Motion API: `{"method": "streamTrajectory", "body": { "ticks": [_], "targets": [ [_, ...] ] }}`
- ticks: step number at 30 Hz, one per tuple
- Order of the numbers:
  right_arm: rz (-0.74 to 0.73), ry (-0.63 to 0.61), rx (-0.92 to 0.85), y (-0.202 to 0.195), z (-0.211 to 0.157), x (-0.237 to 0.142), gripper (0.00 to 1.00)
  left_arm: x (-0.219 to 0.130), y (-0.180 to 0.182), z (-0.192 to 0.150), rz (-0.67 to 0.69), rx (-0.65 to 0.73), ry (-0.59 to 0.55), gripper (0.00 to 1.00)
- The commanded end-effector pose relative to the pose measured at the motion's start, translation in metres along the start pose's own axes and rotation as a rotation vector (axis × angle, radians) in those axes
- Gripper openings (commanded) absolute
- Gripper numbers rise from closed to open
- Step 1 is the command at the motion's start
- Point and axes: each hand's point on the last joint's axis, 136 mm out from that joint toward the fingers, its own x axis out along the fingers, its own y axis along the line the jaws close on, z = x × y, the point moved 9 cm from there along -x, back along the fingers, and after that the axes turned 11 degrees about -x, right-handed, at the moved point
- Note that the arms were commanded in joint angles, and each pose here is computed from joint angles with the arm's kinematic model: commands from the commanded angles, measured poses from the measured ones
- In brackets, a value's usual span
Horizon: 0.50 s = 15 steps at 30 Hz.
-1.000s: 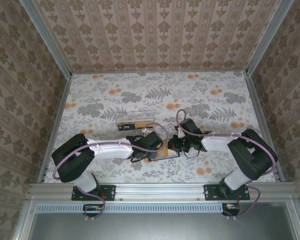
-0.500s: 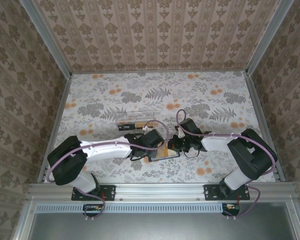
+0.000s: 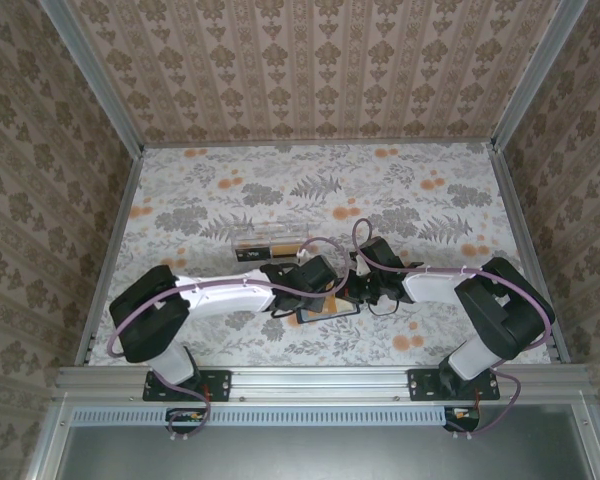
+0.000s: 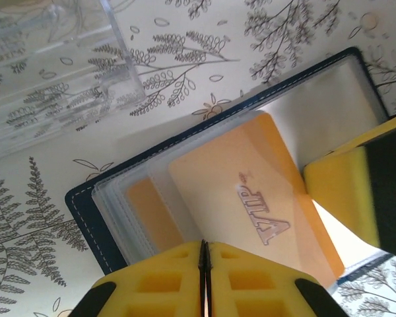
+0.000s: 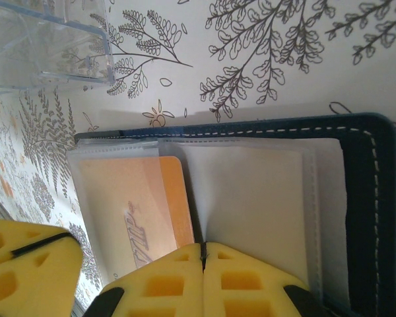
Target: Take the credit cards out of the card holder
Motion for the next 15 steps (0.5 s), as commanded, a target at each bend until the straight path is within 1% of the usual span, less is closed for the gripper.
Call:
{"method": "streamTrajectory", "body": {
  "ticks": [1, 3, 6, 15],
  "targets": [
    [-0.018, 0.034, 0.020, -0.005, -0.007, 0.002, 0.06, 0.005, 0.002, -0.005, 0.024, 0.009, 0.021, 0.11],
    [-0.014, 0.034, 0.017, -0.005, -0.007, 0.002, 0.18, 0.009, 0.006, -0.009, 0.043, 0.006, 0.035, 0.10],
    [0.000, 0.033, 0.014, -0.003, -0.007, 0.003, 0.23, 0.015, 0.010, -0.014, 0.063, 0.003, 0.058, 0.10],
    [0.051, 0.052, 0.018, -0.001, -0.006, 0.009, 0.23, 0.023, 0.010, -0.019, 0.072, 0.005, 0.082, 0.10]
  ]
}}
